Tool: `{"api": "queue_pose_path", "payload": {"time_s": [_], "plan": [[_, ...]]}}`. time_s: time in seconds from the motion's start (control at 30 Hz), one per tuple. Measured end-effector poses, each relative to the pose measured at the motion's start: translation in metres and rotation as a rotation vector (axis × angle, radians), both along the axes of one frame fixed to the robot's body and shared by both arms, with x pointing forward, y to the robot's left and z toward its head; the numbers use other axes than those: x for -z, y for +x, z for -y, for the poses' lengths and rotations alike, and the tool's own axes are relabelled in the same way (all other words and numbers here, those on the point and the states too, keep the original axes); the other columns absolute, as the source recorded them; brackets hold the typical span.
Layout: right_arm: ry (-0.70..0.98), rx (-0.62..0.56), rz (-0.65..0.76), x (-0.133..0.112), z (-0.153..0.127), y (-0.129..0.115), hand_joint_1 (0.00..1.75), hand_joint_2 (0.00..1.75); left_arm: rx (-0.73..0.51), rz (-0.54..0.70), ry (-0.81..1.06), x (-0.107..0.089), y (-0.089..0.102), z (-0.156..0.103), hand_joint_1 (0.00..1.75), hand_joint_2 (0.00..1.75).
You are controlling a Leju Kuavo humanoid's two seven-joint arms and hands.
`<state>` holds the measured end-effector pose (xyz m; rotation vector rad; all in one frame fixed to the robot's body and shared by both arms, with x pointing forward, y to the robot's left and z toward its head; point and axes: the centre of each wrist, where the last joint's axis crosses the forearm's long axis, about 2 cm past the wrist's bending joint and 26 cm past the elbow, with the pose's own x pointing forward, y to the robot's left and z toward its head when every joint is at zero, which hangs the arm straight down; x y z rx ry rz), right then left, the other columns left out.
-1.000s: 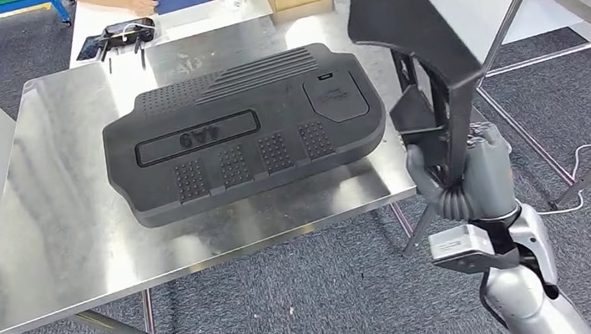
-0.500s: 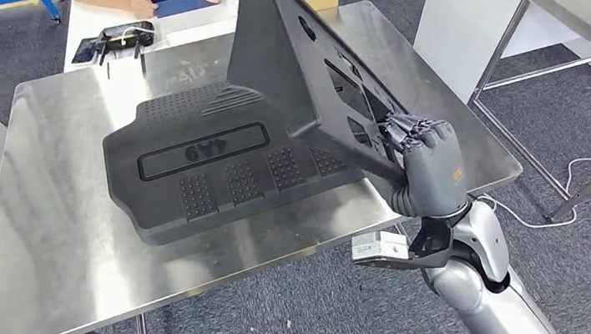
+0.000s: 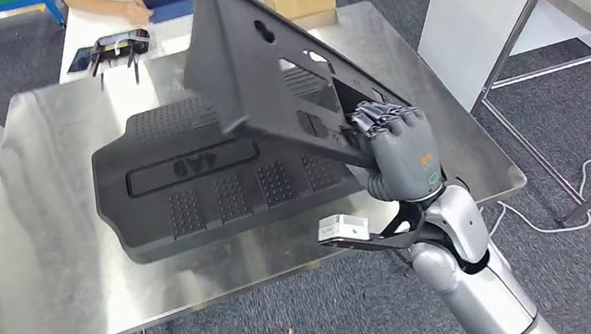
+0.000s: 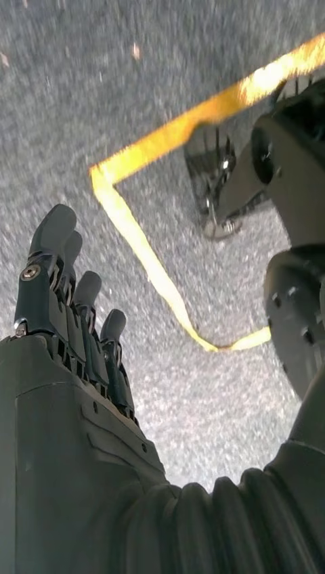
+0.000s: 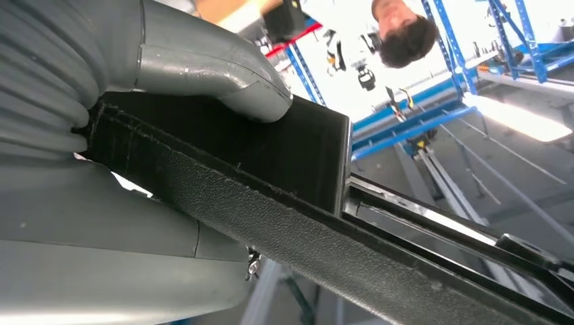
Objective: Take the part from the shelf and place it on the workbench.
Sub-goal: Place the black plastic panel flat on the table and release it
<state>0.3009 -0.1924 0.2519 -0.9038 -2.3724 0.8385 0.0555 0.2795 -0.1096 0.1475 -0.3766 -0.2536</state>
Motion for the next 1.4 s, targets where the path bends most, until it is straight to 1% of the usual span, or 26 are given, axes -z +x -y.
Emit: {"api": "queue_pose_path", "payload": {"time_s": [0.27, 0.53, 0.83, 0.93, 1.1, 1.23, 1.4], "plan": [[-0.165, 0.007, -0.018, 0.01, -0.029, 0.021, 1.75, 1.75, 0.027, -0.006, 0.002, -0.001, 0.006, 0.001, 0.0, 1.75], [-0.287, 0.042, -0.006, 0.01, -0.04, 0.044, 1.75, 1.75, 0.038, -0.002, 0.003, -0.003, 0.016, 0.004, 0.0, 1.75], [-0.418, 0.089, -0.045, 0.018, -0.051, 0.074, 1.75, 1.75, 0.08, 0.005, 0.002, -0.004, 0.026, 0.008, 0.0, 1.75], [-0.445, 0.11, -0.077, 0.025, -0.051, 0.085, 1.75, 1.75, 0.09, 0.002, 0.004, -0.005, 0.027, 0.009, 0.0, 1.75], [-0.481, 0.155, -0.127, 0.044, -0.04, 0.097, 1.75, 1.75, 0.1, 0.002, 0.003, -0.005, 0.027, 0.01, 0.0, 1.75], [-0.501, 0.184, -0.172, 0.06, -0.029, 0.102, 1.75, 1.75, 0.106, 0.004, 0.004, -0.005, 0.027, 0.01, 0.0, 1.75], [-0.523, 0.198, -0.218, 0.074, -0.022, 0.104, 1.75, 1.75, 0.109, 0.008, 0.002, -0.005, 0.027, 0.01, 0.0, 1.75]]}}
